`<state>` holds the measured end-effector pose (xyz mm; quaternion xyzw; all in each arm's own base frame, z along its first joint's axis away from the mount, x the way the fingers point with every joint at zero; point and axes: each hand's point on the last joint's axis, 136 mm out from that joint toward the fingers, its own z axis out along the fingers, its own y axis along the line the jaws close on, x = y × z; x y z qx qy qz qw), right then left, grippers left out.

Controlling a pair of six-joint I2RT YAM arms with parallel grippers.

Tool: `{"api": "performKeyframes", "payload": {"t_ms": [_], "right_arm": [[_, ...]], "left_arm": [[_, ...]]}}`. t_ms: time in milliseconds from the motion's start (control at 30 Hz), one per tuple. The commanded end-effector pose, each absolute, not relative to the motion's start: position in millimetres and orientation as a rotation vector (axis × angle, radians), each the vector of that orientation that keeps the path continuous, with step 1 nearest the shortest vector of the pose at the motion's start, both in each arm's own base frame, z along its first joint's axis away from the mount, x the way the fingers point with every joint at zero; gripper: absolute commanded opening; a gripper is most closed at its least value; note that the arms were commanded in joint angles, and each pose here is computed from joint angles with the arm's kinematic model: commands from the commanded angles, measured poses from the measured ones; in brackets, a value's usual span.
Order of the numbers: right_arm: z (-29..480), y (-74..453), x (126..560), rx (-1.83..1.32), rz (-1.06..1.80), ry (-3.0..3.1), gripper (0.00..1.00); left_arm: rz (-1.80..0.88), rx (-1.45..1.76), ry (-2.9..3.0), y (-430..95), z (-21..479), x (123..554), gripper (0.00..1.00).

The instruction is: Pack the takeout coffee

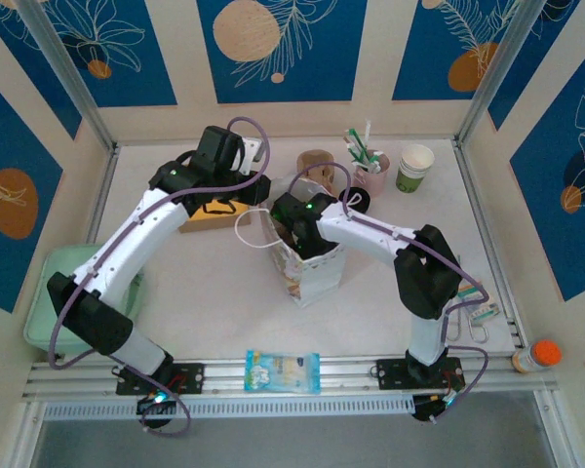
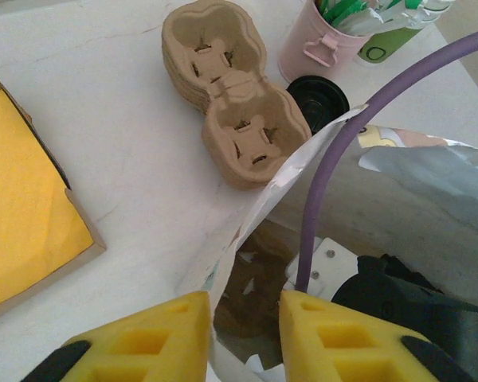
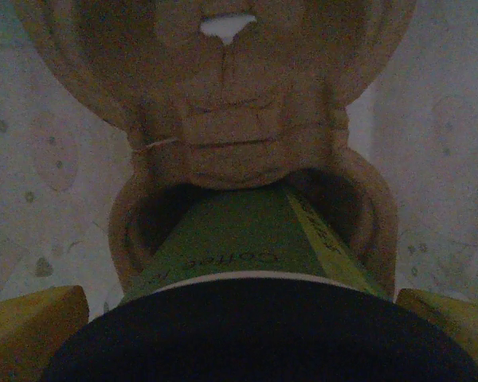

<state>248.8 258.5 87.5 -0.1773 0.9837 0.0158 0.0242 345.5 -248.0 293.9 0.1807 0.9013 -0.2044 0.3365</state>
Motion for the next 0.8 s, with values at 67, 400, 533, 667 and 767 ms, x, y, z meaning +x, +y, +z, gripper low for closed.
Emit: {"api": "performKeyframes", "payload": {"t_ms": [67,400,533,667,767], "right_arm": [[108,257,245,-0.572,0.036,3.033,0.99],[135,253,248,-0.562,0.025,2.994,0.99],[148,255,249,-0.569,0.035,2.974,0.99],[159,254,251,-0.575,0.013,2.952,0.99],[166,253,253,-0.574,0.006,2.939,0.99]], "left_arm": [[-0.527,0.476,2.311,-245,311,340,0.33],[-0.526,0.476,2.305,-245,313,339,0.44],[-0.526,0.476,2.299,-244,315,338,0.51],[-0.522,0.474,2.298,-242,316,337,0.55],[-0.522,0.474,2.292,-241,318,336,0.58]]}}
